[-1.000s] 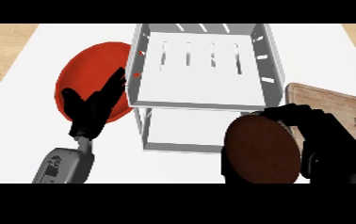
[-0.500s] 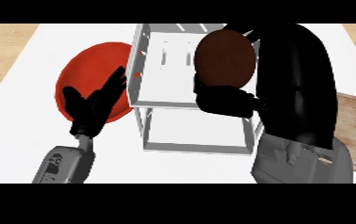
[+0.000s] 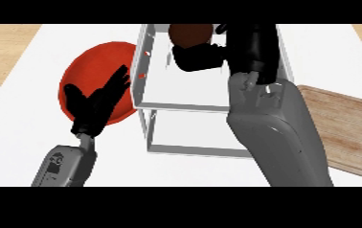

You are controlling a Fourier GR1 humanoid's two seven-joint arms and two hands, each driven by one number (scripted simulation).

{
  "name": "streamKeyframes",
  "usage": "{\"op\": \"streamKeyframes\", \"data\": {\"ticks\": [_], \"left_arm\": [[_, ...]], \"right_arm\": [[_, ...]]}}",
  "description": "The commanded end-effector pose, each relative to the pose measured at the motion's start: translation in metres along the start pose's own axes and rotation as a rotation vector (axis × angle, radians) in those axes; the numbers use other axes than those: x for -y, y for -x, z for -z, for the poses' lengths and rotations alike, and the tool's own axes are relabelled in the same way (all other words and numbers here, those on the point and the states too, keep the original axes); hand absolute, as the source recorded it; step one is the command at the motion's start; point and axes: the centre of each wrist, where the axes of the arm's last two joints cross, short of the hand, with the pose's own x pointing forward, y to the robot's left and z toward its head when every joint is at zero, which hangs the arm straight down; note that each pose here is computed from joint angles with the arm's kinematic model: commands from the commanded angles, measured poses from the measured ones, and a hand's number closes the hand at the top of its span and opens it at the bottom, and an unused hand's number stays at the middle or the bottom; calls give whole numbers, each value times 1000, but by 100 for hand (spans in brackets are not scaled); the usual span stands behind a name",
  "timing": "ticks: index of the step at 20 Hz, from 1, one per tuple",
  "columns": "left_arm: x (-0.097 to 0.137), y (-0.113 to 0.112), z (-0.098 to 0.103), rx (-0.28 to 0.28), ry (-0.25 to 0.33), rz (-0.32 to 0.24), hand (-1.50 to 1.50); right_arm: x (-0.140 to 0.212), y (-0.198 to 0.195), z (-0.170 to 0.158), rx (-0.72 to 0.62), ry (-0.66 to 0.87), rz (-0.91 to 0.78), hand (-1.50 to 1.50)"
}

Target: Pick the cupcake from the cutting board and place it in the tiered basket

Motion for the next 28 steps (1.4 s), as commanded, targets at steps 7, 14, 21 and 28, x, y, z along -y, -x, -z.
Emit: {"op": "streamKeyframes", "data": {"ticks": [7, 14, 21, 28], "left_arm": [[1, -3, -5, -1, 1, 1, 0], [-1, 3, -12, -17, -28, -23, 0], [-19, 6, -16, -29, -83, -55, 0], [-15, 19, -34, -48, -107, -31, 0]], "right_arm": [[-67, -6, 28, 109, 48, 195, -150], [-58, -25, 33, 89, 270, 285, -150], [19, 19, 30, -95, 336, 289, -150], [97, 61, -37, -36, 208, 243, -150]]}}
